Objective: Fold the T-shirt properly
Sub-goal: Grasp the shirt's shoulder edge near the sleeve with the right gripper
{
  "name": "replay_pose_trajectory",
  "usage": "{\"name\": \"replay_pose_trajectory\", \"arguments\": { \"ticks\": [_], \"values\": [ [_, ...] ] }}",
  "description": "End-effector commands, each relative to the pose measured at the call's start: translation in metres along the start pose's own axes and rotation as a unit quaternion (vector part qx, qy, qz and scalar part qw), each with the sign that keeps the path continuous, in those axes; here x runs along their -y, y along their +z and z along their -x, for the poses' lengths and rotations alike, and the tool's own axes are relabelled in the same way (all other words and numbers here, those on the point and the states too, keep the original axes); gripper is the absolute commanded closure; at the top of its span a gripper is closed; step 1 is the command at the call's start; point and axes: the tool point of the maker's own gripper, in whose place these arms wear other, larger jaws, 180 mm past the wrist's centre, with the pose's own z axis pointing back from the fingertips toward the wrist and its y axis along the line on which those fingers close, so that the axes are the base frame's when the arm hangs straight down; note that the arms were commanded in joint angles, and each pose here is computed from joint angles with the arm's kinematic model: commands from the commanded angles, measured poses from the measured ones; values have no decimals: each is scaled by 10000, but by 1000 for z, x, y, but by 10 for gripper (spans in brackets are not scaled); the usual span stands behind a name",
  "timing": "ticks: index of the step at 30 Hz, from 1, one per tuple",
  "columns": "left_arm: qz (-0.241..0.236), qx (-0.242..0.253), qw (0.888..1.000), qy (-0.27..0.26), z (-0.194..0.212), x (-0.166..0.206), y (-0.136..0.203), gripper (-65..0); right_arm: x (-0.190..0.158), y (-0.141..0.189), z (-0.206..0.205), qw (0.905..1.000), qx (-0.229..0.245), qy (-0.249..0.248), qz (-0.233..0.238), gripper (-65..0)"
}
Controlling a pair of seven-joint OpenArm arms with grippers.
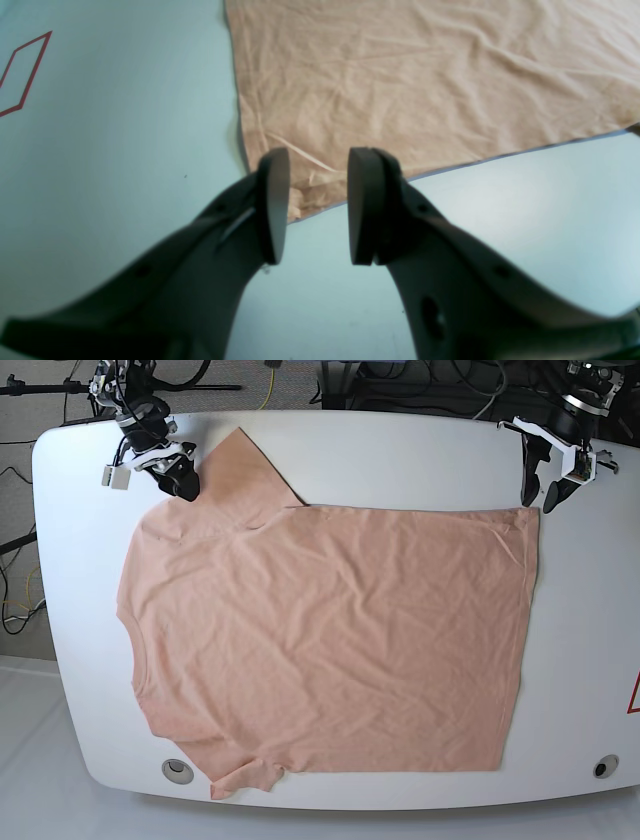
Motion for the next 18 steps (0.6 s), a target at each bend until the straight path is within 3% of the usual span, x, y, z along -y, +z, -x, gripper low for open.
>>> {"name": "replay_pose_trajectory", "arguments": {
  "ticks": [1, 15, 18],
  "values": [
    [-10, 195, 9998, -44, -12, -2, 2, -174, 6, 0, 17, 9988, -414, 152, 191, -268],
    [-115, 207, 9997, 92, -14, -10, -6, -178, 1, 0, 29, 9981, -531, 245, 202, -265],
    [-221, 220, 9971, 692, -18, -24, -10, -184, 4, 1, 27, 9982, -510, 214, 217, -269]
  ]
}}
